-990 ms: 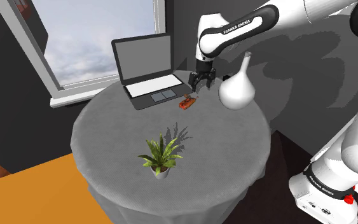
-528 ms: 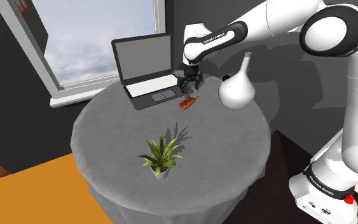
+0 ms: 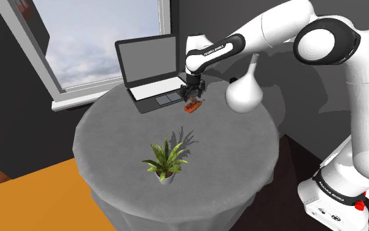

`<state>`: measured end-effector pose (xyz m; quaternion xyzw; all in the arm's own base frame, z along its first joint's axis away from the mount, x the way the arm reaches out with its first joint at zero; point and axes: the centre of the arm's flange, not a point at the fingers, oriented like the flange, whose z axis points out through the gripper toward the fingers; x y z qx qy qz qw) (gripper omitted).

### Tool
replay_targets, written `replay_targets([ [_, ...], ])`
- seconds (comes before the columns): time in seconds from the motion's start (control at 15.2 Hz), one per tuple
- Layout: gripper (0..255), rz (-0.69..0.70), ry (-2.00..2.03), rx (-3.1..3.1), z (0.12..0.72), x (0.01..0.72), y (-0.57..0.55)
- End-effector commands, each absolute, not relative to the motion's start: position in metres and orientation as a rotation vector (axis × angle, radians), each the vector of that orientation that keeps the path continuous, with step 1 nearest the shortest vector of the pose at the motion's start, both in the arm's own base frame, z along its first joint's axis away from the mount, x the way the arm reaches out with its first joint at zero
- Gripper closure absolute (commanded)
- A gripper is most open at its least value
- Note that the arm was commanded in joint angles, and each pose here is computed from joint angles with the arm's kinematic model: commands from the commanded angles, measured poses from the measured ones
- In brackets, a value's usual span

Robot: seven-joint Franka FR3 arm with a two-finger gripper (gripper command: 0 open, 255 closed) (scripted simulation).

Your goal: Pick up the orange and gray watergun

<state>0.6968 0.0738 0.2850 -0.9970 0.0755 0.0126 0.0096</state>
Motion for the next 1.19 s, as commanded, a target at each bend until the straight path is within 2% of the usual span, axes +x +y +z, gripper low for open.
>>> replay_targets([
  [0.0,0,0.039,0.236,-3.113,0.277,0.696,0.073],
  [0.07,0,0.039,0.236,-3.113,0.277,0.696,0.073],
  [0.13,255,0.039,0.236,-3.113,0.278,0.696,0.072],
  [0.73,255,0.039,0.236,-3.113,0.277,0.696,0.073],
  [1.12,255,0.039,0.236,-3.113,0.309,0.696,0.073],
])
